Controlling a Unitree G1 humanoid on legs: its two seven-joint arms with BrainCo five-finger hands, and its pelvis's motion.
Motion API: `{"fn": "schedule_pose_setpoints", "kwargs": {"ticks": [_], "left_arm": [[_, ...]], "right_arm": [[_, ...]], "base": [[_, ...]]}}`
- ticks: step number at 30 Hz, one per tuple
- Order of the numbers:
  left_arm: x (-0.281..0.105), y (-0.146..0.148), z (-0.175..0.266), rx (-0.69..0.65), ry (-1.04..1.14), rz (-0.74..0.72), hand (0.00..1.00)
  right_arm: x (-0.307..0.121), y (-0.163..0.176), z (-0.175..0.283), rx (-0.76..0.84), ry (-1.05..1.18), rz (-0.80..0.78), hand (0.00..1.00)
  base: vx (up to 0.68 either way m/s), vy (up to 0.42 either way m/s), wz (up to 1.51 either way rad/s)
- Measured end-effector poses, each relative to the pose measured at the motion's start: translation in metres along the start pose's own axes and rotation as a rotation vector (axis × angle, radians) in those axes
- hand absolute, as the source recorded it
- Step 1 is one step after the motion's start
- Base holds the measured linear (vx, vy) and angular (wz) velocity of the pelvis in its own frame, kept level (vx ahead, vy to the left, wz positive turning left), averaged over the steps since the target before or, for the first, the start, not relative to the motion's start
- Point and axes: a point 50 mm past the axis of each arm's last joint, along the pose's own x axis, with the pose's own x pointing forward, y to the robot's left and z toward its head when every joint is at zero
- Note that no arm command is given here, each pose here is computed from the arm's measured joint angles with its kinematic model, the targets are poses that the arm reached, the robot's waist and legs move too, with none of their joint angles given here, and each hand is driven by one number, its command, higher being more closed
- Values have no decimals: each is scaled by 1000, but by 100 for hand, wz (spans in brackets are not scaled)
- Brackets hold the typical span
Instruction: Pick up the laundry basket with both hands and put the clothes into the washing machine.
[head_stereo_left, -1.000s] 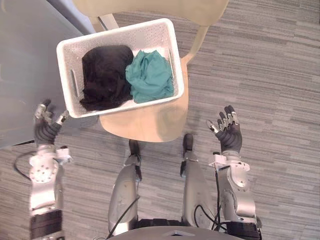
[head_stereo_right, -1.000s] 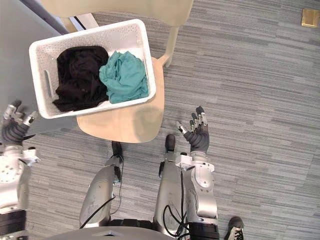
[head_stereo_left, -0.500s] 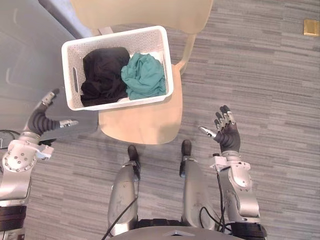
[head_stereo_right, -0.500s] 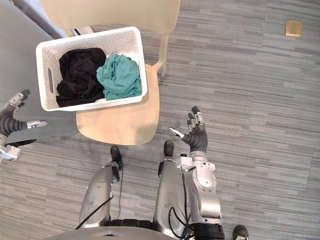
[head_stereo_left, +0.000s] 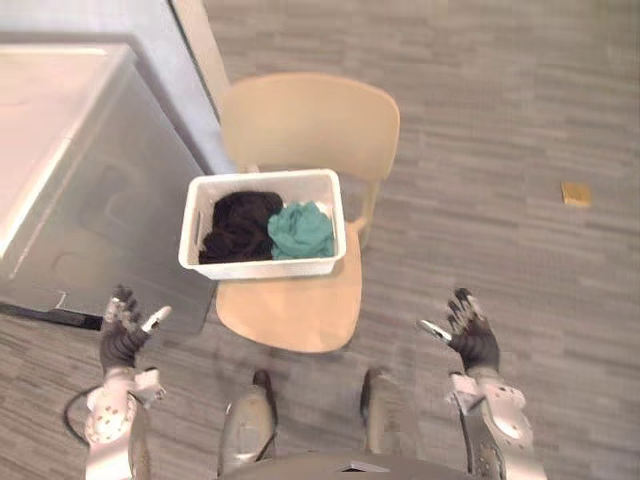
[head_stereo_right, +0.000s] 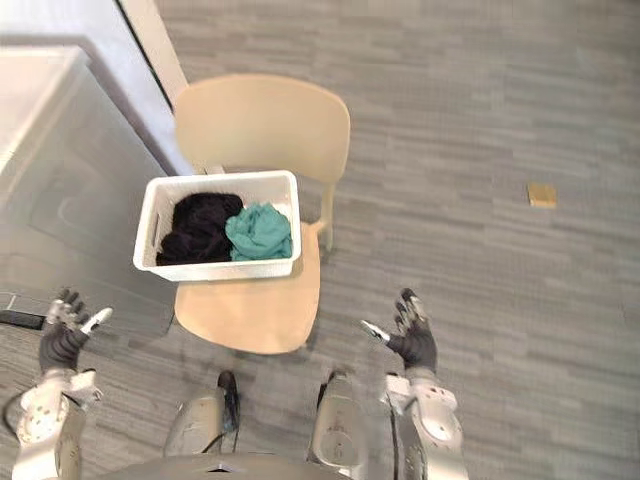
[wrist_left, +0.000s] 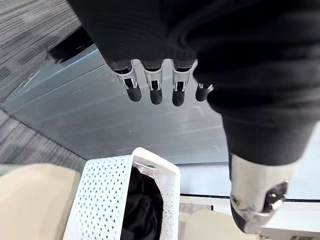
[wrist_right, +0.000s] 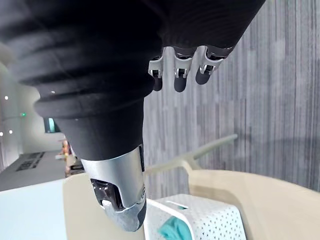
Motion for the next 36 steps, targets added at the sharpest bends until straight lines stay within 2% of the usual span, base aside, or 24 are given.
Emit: {"fn": "schedule_pose_setpoints", "kwargs": {"ticks": [6, 12, 14, 18, 23, 27, 36], "left_arm": [[-10, -28, -9, -61, 30, -82, 0], [-2, -42, -22, -43, 81, -125, 0], [7, -48, -24, 9, 90, -157, 0], [11, -41, -30, 81, 119, -139, 0], [2, -38, -30, 68, 119, -123, 0], [0, -54, -33, 26, 130, -159, 0], [1, -55, -31, -29, 121, -127, 0]], "right_arm": [[-11, 16, -15, 60, 65, 40, 0], [-15, 36, -26, 147, 111, 78, 0], [-15, 43, -35, 166, 154, 98, 0], [-14, 49, -44, 167, 194, 112, 0], [-17, 61, -51, 161, 233, 178, 0], [-7, 66, -40, 129, 176, 230, 0], [4, 55, -24, 117, 75, 135, 0]], "base": [[-59, -16, 35], [-241, 308, -16], [-425, 327, -59], [-380, 206, -69], [-247, -22, 0], [-236, -144, 29], [-232, -82, 88]]}}
